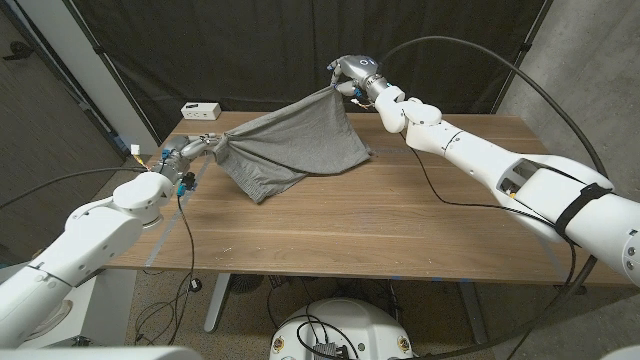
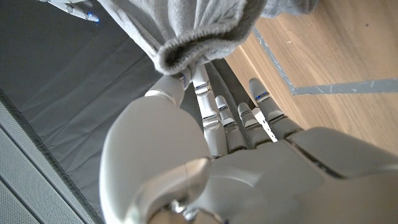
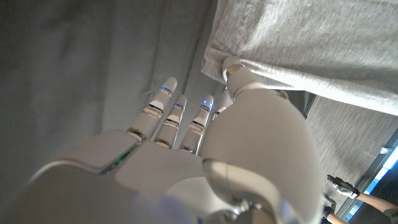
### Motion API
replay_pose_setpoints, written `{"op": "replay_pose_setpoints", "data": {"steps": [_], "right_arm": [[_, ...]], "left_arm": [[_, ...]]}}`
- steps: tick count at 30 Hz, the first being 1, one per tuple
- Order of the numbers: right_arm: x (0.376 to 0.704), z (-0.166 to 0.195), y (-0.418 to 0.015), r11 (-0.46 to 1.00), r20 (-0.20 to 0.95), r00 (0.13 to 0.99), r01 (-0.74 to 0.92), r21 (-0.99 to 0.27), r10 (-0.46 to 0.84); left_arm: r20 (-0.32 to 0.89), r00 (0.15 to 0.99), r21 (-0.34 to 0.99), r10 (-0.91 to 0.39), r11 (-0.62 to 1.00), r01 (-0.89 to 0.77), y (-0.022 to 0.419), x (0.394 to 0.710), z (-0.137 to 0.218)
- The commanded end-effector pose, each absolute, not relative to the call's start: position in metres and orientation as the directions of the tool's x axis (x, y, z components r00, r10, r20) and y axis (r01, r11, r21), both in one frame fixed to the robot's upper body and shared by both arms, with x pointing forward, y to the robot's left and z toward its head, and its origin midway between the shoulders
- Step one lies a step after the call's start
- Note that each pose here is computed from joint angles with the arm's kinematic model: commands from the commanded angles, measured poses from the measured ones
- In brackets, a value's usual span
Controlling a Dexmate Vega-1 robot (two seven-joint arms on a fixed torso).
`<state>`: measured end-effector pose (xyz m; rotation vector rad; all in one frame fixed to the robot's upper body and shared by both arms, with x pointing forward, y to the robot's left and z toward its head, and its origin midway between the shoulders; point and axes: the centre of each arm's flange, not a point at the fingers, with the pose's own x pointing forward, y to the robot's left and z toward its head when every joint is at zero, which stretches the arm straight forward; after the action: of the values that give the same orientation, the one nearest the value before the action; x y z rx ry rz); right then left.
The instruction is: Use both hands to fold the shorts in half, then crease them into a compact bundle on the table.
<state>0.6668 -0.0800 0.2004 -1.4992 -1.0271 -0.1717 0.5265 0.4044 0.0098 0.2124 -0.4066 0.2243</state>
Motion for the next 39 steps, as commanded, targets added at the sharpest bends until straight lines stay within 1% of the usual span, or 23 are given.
{"op": "replay_pose_setpoints", "data": {"steps": [1,10,14,17,23,28,31,39], "right_arm": [[0.687,0.199,-0.062,0.096,0.607,0.632,0.651,-0.753,0.481],[0.713,0.202,-0.058,0.031,0.581,0.691,0.631,-0.775,0.43],[0.723,0.203,-0.058,-0.041,0.494,0.796,0.54,-0.841,0.351],[0.724,0.203,-0.059,-0.038,0.479,0.813,0.519,-0.854,0.332],[0.728,0.205,-0.058,-0.102,0.352,0.898,0.389,-0.916,0.263],[0.729,0.204,-0.06,-0.083,0.325,0.903,0.36,-0.929,0.281],[0.729,0.202,-0.057,-0.102,0.315,0.899,0.359,-0.928,0.303],[0.728,0.198,-0.053,-0.018,0.315,0.892,0.339,-0.941,0.324]], "left_arm": [[0.411,0.848,0.161,0.335,0.889,-0.429,0.404,0.521,0.005],[0.415,0.842,0.213,0.343,0.864,-0.457,0.397,0.53,0.007],[0.407,0.85,0.216,0.335,0.868,-0.446,0.394,0.535,0.006],[0.404,0.858,0.228,0.318,0.873,-0.431,0.392,0.536,0.006],[0.403,0.858,0.249,0.319,0.864,-0.438,0.39,0.538,0.006],[0.413,0.845,0.256,0.338,0.848,-0.464,0.388,0.539,0.005],[0.413,0.833,0.273,0.367,0.823,-0.498,0.387,0.539,0.004],[0.422,0.788,0.3,0.448,0.751,-0.588,0.382,0.538,0.004]]}}
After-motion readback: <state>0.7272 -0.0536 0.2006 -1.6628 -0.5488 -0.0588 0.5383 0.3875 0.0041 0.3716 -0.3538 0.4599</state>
